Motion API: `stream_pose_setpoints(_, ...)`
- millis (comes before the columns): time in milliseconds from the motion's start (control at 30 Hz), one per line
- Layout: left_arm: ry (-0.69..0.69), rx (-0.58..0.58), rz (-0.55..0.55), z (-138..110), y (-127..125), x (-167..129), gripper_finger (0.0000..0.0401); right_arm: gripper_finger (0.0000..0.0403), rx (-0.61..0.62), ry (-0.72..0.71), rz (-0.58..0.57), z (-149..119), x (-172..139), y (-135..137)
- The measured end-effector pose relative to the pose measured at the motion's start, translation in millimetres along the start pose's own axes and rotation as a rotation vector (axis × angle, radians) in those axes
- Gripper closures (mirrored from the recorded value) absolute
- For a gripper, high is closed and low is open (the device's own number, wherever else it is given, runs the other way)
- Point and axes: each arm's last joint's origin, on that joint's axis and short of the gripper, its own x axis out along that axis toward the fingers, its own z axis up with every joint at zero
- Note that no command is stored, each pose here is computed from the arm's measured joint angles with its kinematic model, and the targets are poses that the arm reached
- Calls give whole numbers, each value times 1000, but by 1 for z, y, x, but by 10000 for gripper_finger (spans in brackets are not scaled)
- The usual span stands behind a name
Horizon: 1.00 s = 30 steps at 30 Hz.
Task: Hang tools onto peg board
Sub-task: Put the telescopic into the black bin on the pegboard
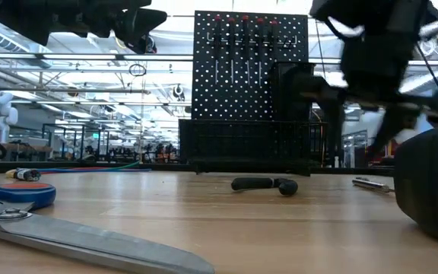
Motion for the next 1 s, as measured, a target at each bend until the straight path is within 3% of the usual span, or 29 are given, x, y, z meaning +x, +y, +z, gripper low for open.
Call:
stream_pose_setpoints(133, 0, -2, 0, 0, 0, 0, 225, 234, 0, 29, 3, 5, -9, -6)
stream_pose_setpoints(333, 2, -2, 6, 0, 0, 0, 225, 234, 15, 176, 108, -6, -16, 2)
stream_pose_setpoints(467, 8, -2, 75, 0, 2, 0, 225, 234, 13, 203, 131, -11, -11, 6)
stream_pose_setpoints(633, 8, 0, 161, 0, 5, 0, 225, 234, -4, 194, 131, -17, -3, 12)
stream_pose_setpoints(867, -3, 4, 169, 1, 5, 0, 225, 235, 5, 122, 84, -17, 7, 14)
stream_pose_setpoints(1000, -3, 3, 170, 1, 5, 0, 225, 254, 11, 92, 121, -19, 10, 18)
